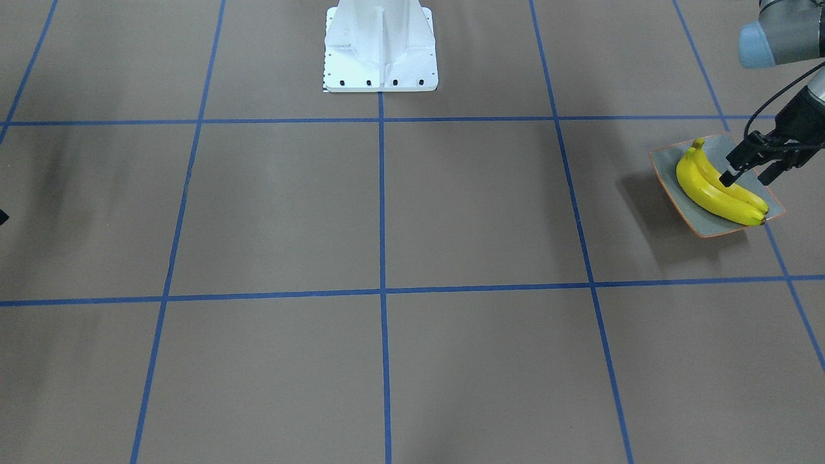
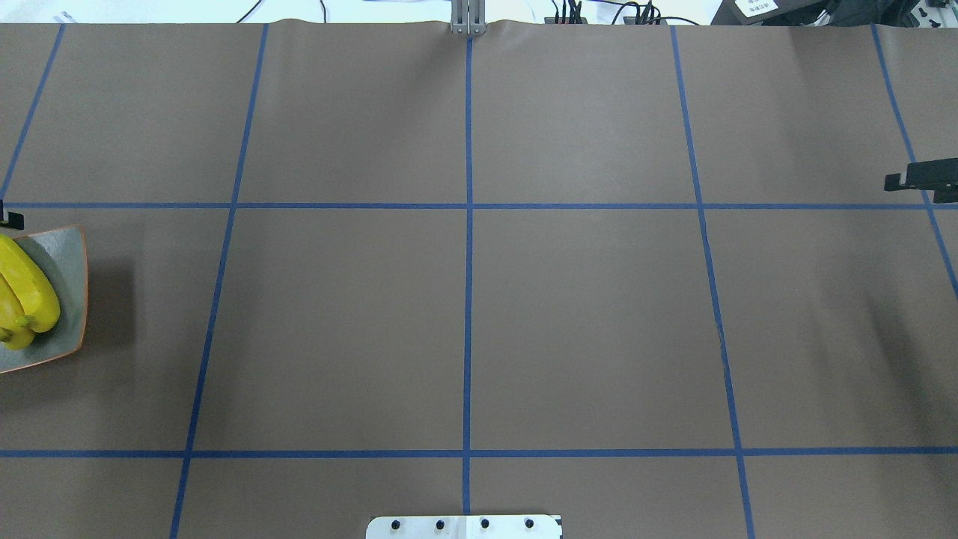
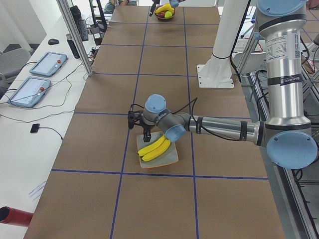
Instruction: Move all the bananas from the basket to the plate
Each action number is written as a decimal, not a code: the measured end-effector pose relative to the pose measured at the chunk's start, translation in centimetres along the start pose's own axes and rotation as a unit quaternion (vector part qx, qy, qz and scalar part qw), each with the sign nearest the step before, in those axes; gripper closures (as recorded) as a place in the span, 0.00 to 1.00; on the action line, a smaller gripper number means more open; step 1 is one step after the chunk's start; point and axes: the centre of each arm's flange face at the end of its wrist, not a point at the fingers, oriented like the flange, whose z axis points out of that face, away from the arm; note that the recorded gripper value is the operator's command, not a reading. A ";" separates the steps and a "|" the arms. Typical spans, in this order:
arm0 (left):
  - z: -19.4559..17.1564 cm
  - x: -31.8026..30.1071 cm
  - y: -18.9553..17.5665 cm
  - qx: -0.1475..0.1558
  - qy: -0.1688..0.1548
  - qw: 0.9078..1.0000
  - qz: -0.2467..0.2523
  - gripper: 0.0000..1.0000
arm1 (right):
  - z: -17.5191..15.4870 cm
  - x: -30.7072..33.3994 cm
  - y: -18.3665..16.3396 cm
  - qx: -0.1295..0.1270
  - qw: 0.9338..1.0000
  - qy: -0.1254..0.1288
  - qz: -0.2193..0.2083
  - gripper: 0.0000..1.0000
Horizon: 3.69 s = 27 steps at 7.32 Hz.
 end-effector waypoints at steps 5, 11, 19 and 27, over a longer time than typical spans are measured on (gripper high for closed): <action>0.6 -0.6 0.0 -0.005 -0.005 1.000 -0.003 0.00 | -3.1 16.1 -2.5 -0.076 0.990 0.090 -0.080 0.00; 0.5 -0.3 -0.1 -0.003 -0.002 1.000 -0.005 0.00 | -0.1 23.1 -0.7 -0.139 0.978 0.115 -0.108 0.02; 0.8 1.5 -1.6 0.004 0.007 1.000 -0.029 0.00 | 1.3 25.1 0.6 -0.180 0.967 0.125 -0.131 0.09; 0.9 2.0 -1.9 0.004 0.011 0.999 -0.040 0.00 | 1.3 25.4 0.4 -0.182 0.965 0.131 -0.136 1.00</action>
